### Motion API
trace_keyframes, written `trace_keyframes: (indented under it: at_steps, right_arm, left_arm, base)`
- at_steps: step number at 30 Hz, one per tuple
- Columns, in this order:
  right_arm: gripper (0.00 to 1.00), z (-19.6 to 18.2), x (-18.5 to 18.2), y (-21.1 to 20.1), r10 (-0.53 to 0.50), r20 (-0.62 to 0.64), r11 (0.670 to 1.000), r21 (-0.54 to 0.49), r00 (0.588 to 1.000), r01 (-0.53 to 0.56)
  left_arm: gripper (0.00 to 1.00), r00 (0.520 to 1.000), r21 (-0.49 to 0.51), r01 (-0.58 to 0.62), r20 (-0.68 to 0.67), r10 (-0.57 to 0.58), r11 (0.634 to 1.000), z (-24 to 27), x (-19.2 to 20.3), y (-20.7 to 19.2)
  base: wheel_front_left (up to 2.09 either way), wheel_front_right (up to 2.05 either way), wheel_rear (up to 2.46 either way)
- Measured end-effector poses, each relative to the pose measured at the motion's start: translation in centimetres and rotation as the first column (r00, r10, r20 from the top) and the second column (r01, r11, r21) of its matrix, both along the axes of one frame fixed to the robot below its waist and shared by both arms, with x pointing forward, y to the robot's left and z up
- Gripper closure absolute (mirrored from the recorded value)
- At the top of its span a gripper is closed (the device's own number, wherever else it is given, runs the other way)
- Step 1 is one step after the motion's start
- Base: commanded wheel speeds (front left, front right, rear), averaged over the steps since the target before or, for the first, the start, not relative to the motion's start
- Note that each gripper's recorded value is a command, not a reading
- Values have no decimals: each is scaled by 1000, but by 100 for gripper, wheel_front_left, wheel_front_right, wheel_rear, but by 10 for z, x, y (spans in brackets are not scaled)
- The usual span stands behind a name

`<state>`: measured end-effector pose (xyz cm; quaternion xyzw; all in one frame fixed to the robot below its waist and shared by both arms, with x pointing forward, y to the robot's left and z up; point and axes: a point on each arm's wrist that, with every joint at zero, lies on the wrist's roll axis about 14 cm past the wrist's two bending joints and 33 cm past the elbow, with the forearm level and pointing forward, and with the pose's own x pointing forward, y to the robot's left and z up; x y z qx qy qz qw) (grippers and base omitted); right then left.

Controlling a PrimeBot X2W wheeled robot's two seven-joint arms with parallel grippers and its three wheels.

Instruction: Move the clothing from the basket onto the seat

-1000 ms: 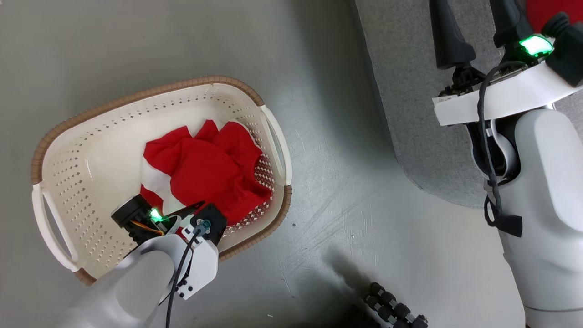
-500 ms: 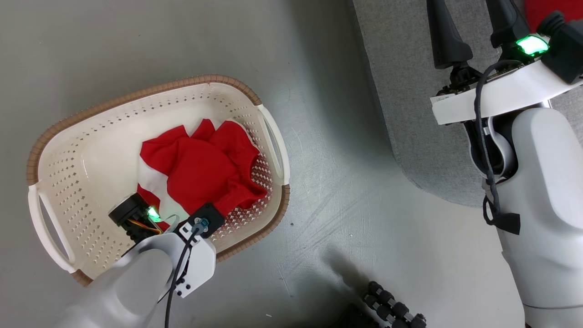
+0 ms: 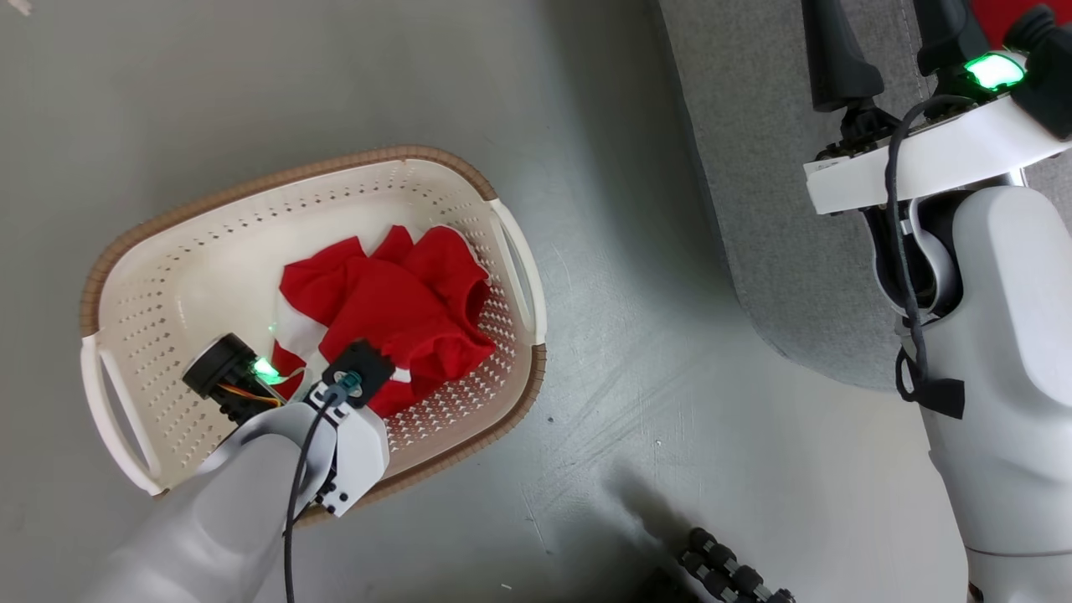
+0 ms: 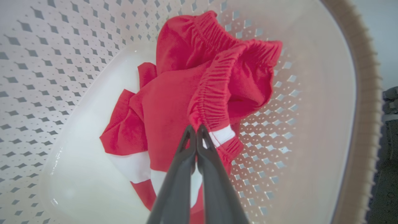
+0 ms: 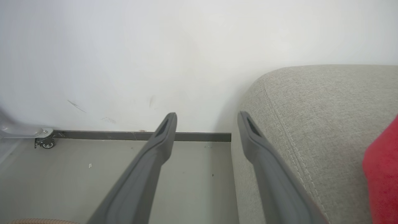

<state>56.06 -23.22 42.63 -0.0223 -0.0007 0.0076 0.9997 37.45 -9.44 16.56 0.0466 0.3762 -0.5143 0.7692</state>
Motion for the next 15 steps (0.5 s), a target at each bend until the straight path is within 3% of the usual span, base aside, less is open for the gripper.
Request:
trace_keyframes:
  at_steps: [15]
  right_arm:
    - [0, 25, 4, 0, -15, 66, 1000, 17, 998, 14]
  left_arm:
    - [100, 966, -102, -224, 107, 234, 969, 41, 55, 18]
  base:
    - [0, 0, 0]
